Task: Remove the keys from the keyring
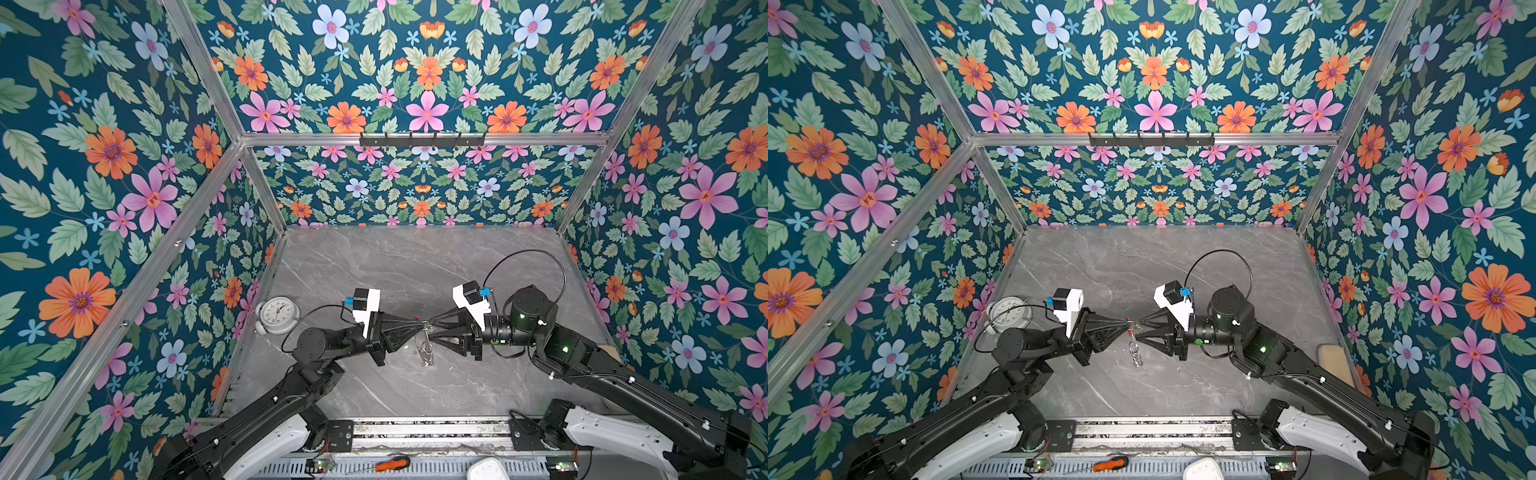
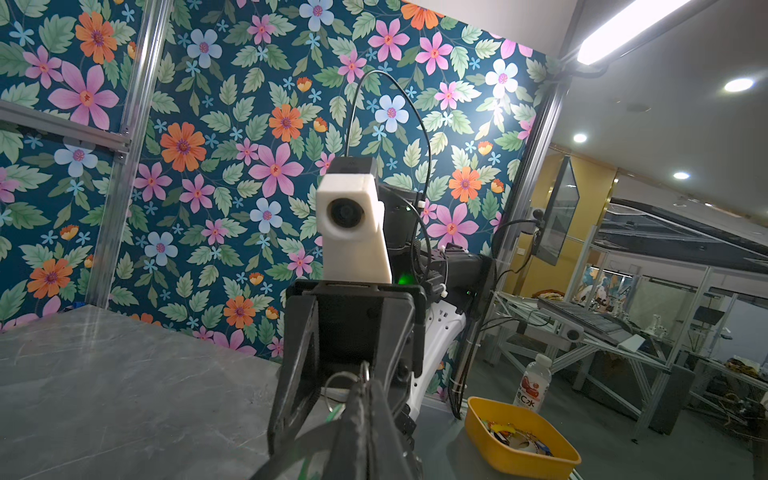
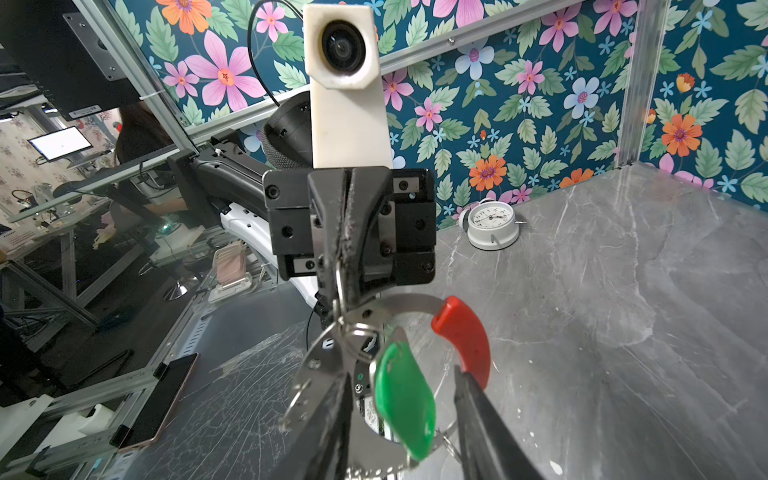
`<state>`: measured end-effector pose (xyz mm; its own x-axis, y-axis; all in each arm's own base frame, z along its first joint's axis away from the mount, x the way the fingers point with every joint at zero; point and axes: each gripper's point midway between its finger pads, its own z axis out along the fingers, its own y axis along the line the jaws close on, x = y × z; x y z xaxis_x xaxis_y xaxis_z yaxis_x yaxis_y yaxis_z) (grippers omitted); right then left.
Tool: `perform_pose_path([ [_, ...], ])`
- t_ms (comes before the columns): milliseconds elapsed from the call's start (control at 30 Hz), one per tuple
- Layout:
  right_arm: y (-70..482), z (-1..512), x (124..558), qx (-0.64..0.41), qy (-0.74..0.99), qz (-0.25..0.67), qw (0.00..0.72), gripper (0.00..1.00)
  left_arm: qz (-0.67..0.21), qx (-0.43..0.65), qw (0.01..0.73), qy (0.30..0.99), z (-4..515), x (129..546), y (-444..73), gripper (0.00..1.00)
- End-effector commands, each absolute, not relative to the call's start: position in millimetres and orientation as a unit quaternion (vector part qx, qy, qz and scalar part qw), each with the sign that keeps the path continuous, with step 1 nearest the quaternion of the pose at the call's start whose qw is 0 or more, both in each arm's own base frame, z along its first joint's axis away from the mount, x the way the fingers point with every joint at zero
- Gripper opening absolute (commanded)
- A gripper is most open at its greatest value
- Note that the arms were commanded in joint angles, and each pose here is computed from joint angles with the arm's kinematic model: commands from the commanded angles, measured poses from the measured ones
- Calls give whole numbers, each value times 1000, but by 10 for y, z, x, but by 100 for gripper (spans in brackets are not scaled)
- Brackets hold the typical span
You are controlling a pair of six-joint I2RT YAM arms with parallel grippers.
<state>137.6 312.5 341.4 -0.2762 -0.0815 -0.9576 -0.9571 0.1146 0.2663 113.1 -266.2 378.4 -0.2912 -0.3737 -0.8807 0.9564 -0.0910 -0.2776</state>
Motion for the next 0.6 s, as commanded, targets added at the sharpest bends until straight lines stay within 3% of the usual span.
perform_pose_path([
  [0,3144,3557,1372,-427,591,520,445,35,-669,322,515,429,3893,1093,-2613,0],
  [267,3167,3578,1340,-432,586,529,436,25,-670,319,514,429,3890,1103,-2618,0],
  [567,3160,3570,1313,-434,588,532,428,6,-673,317,516,425,3902,1109,-2616,0],
])
